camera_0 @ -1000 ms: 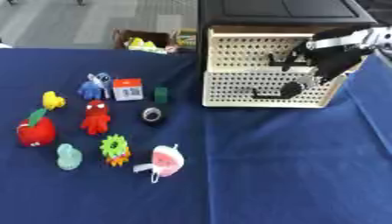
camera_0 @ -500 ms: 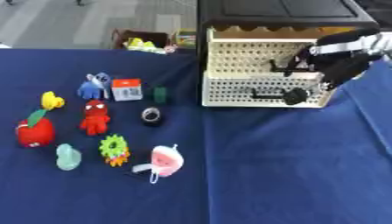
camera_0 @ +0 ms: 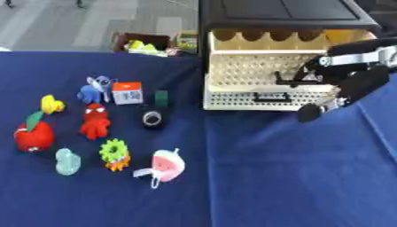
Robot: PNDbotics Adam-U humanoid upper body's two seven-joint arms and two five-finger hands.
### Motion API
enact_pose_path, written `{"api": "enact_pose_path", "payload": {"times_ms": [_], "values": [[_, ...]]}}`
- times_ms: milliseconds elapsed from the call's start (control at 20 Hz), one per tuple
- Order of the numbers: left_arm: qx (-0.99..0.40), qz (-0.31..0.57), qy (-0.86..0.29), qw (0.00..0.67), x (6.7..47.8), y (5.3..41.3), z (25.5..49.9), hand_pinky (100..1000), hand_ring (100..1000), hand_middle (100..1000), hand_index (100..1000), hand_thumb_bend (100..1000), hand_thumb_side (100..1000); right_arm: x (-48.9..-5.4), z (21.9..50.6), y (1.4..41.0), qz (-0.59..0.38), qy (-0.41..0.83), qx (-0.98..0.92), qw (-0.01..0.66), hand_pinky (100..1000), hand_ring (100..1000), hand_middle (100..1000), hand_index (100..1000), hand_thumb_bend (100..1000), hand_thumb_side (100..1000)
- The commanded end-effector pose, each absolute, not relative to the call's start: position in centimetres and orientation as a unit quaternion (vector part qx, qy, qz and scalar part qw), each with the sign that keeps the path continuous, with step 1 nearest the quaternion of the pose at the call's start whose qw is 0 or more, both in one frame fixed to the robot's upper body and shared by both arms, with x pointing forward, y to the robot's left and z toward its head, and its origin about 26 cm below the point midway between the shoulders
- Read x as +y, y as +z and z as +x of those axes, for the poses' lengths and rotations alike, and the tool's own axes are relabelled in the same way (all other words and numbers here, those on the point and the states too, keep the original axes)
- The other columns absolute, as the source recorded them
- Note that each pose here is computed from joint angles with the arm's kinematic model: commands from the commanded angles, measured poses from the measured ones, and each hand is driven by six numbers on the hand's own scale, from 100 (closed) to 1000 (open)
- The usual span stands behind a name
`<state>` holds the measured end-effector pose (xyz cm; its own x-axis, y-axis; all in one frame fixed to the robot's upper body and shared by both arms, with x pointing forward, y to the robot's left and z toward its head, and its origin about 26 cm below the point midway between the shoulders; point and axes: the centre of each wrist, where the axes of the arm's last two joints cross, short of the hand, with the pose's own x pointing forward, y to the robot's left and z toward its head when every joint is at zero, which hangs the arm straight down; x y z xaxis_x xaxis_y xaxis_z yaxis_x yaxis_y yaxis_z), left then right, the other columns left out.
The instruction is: Pick up objects from table and place into drawer.
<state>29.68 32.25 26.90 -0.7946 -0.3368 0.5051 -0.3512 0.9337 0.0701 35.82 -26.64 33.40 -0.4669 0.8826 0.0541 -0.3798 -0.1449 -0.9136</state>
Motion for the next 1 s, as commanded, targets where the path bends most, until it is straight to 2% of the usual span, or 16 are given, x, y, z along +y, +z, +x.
{"api": "enact_pose_path", "payload": {"times_ms": [50, 1000], "values": [[-0.951, 0.184, 0.009, 0.25, 32.4, 27.7, 29.3, 657, 656, 692, 884, 100, 999, -27.0, 34.5, 35.0, -0.274, 0.705, -0.485, 0.439, 100, 100, 100, 847, 913, 851], [-0.951, 0.181, 0.011, 0.252, 32.5, 27.7, 29.3, 657, 658, 694, 876, 100, 999, -26.7, 32.1, 34.0, -0.239, 0.717, -0.48, 0.445, 100, 100, 100, 850, 909, 846]]}}
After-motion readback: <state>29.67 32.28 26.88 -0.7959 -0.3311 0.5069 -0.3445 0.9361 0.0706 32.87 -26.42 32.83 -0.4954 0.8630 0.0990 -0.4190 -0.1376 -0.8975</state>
